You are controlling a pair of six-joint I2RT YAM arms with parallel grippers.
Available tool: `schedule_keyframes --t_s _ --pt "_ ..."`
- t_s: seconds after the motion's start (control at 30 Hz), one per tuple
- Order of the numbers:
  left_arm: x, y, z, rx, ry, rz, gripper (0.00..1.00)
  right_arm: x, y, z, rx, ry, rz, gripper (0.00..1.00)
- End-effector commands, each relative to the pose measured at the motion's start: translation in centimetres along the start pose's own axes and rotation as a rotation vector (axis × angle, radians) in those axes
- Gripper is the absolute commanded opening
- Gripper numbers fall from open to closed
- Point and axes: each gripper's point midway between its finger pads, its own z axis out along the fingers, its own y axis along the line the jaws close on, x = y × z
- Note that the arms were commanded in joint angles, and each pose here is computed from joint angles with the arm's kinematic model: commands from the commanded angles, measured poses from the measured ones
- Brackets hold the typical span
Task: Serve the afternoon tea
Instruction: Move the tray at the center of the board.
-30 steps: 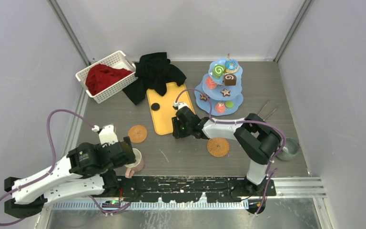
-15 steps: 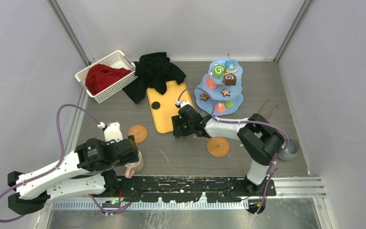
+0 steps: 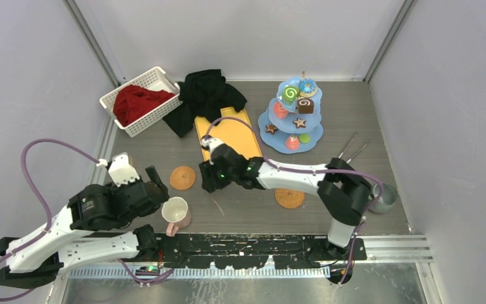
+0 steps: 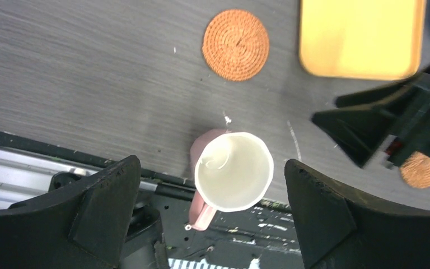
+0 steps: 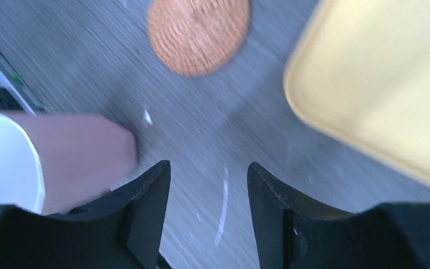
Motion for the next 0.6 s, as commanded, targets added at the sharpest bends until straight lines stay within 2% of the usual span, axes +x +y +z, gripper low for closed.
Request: schedule_keyframes --t_s 0.0,0.27,0.43,0.57 --pt "-3.2 1.7 -0.7 -0.059 -0.132 -0.048 0.99 -5.7 4.3 3.0 -0.131 -0.075 -0.049 0.58" --pt "-4.2 2.1 -1.5 -0.062 -0.149 -0.042 0.99 -6.6 7.1 10.8 -0.232 0.001 -0.049 0.56" --pt "-4.2 1.7 -1.3 -0.061 -0.156 -0.024 0.99 -4.7 6.7 12.7 -0.237 0.049 -0.005 0.56" --pt "-4.2 1.6 -1.1 -0.066 -0.159 -0.016 0.99 -1.6 4.6 12.0 -0.167 0.114 0.02 0.56"
